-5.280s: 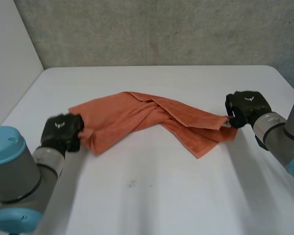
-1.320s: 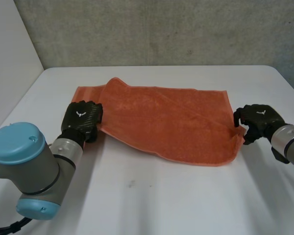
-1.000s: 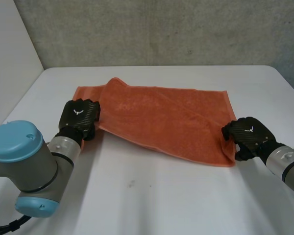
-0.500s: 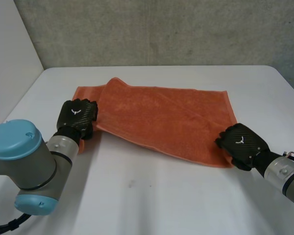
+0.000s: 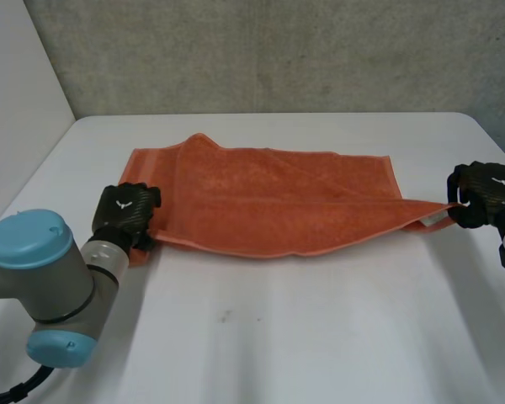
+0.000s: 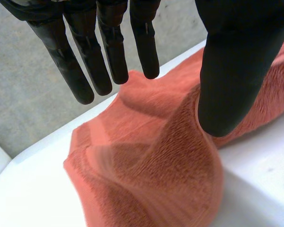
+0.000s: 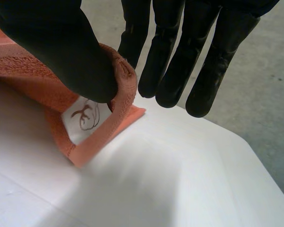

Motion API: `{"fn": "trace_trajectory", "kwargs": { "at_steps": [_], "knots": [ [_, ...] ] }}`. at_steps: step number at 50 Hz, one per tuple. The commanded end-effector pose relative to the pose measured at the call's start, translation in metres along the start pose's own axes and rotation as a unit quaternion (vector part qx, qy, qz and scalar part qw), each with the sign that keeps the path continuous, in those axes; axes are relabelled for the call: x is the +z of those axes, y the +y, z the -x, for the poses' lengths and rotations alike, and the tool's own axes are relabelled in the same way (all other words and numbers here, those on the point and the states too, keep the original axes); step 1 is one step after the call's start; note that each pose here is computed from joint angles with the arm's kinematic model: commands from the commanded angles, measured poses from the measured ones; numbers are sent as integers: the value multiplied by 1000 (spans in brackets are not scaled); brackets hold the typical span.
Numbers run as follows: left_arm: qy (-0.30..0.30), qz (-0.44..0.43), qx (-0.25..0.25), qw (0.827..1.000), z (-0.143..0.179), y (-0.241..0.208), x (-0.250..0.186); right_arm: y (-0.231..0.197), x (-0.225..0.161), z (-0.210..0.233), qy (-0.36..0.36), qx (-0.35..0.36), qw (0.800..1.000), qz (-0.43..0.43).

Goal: Fold the laundry

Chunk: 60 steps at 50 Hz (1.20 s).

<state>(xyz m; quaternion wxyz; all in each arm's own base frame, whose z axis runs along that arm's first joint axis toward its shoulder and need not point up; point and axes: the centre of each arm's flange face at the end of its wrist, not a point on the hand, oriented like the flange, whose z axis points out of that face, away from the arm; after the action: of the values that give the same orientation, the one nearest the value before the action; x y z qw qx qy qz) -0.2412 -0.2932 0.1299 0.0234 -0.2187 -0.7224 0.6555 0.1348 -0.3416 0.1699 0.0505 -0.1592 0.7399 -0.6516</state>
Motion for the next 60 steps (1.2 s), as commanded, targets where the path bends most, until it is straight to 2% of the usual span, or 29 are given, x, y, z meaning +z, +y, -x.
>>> {"fn": "trace_trajectory", "kwargs": {
  "at_steps": [1, 13, 22, 28, 31, 36, 60],
  "knots": [
    [-12, 12, 7, 1000, 9, 6, 1, 1, 1, -17, 39, 3, 999, 6],
    [-8, 31, 6, 999, 9, 9, -6, 4, -1, -18, 48, 2, 999, 12],
    [13, 83, 2, 996, 3, 10, -23, 1, 3, -22, 52, 2, 999, 6],
    [1, 110, -1, 994, 14, 12, -31, 0, 6, -23, 51, -4, 999, 4],
    [-19, 117, -5, 993, 30, 15, -29, 0, 7, -24, 51, -4, 999, 4],
    [-32, 126, -11, 991, 40, 21, -27, 1, 7, -22, 46, -6, 999, 5],
    [-37, 128, -11, 991, 43, 32, -9, 5, 5, -19, 39, -3, 999, 11]
  ]
}}
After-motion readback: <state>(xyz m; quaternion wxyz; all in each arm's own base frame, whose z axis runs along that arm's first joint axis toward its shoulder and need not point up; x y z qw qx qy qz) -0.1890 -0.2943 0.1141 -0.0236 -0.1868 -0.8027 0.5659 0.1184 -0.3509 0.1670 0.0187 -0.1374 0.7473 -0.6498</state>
